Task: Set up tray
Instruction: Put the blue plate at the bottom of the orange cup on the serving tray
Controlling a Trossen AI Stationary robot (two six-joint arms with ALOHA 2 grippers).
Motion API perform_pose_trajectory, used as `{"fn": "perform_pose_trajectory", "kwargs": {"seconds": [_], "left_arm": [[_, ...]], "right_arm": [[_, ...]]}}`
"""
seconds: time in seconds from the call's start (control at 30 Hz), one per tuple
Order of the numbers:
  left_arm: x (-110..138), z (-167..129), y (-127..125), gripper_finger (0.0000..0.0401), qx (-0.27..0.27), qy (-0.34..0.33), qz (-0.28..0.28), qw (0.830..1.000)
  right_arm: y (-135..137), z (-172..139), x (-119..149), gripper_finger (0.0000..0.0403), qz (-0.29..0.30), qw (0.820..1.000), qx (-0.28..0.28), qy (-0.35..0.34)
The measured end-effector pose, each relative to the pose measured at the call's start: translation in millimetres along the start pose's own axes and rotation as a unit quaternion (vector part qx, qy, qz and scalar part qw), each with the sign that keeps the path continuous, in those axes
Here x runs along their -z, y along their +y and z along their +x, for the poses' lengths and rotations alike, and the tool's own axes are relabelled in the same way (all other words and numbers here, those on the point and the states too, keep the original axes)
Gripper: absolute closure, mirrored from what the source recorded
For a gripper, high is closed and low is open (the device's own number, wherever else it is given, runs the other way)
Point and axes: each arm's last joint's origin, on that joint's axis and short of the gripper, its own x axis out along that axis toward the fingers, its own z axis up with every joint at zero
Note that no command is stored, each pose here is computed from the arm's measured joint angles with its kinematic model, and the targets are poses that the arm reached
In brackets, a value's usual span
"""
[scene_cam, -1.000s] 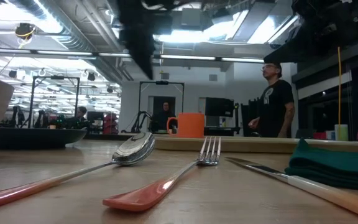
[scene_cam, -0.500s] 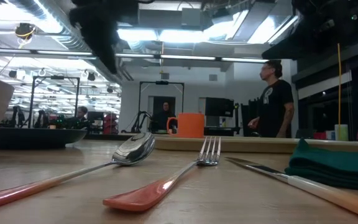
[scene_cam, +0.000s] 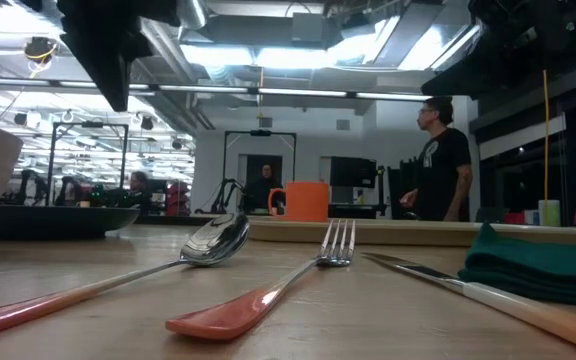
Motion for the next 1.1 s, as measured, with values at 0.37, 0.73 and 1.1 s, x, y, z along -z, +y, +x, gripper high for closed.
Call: {"fn": "perform_pose_trajectory", "kwargs": {"seconds": [0.37,0.73,1.1], "left_arm": [[2.0,-1.5,-4.9,0.0364,0.001,-0.003,-0.060,0.998],[1.6,-1.8,-4.4,0.0274,-0.019,-0.018,-0.105,0.994],[2.2,-1.9,-5.8,0.0234,-0.012,-0.018,-0.289,0.957]], "right_arm": [[0.0,0.0,1.8,0.0391,-0.020,1.000,-0.001,0.008],[-0.1,0.0,3.0,0.0391,-0.023,1.000,-0.001,0.014],[0.0,-0.1,3.0,0.0391,-0.023,1.000,-0.001,0.014]]}}
